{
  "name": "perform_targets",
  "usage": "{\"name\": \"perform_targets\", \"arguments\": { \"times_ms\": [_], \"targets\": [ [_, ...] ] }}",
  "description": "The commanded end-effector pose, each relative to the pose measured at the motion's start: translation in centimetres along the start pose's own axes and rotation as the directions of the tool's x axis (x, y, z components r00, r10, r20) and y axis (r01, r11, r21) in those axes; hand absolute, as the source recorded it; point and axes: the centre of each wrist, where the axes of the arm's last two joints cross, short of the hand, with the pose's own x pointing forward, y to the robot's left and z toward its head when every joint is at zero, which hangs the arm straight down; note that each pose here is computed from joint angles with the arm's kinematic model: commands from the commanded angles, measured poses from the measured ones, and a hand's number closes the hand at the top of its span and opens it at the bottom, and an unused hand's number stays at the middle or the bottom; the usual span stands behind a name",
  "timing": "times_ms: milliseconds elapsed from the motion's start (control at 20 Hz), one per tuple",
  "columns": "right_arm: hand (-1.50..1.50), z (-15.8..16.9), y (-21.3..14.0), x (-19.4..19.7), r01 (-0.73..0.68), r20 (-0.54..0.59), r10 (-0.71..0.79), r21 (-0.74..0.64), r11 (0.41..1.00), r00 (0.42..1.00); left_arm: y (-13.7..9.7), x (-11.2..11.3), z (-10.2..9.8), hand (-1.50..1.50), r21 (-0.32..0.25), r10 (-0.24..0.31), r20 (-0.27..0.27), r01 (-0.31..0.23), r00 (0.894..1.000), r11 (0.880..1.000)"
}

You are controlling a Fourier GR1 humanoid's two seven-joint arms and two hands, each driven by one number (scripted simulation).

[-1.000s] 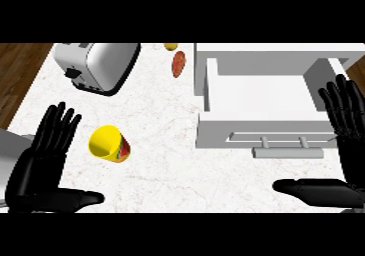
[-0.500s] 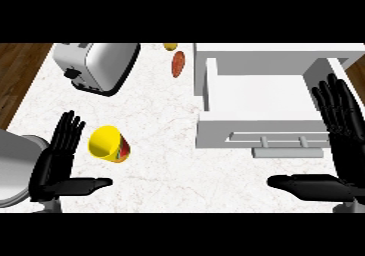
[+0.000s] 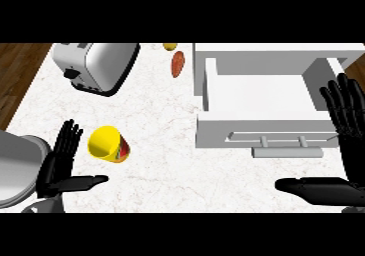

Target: Pick up the cup, place it into the drawer and close the drawer

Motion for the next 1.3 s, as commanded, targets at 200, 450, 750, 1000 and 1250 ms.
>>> {"name": "perform_targets", "arguments": {
  "times_ms": [200, 450, 750, 1000, 1250],
  "targets": [
    [-1.5, 0.1, -0.4, 1.8, 0.005, -0.014, -0.005, 0.007, 1.0, 1.0, -0.7, -4.0, 0.5, -1.5, 0.018, 0.028, 0.012, -0.028, 1.0, 0.999],
    [-1.5, -1.1, -0.3, -1.1, 0.025, -0.005, -0.025, 0.002, 1.0, 1.0, 1.3, -5.1, -0.6, -1.5, 0.022, 0.053, 0.036, -0.054, 0.998, 0.998],
    [-1.5, -2.0, 1.8, -0.5, 0.014, -0.002, -0.013, 0.034, 0.999, 1.0, 1.1, -6.3, 0.1, -1.5, 0.01, 0.031, 0.045, -0.031, 0.999, 0.999],
    [-1.5, -2.4, 1.5, -1.0, -0.01, -0.01, 0.01, 0.031, 0.999, 1.0, 1.5, -5.7, -0.9, -1.5, -0.015, 0.041, 0.053, -0.04, 0.998, 0.999],
    [-1.5, -1.9, -0.3, 0.6, 0.019, 0.011, -0.019, 0.042, 0.999, 1.0, 2.6, -5.5, -0.7, -1.5, 0.016, 0.04, 0.083, -0.041, 0.996, 0.999]
  ]
}}
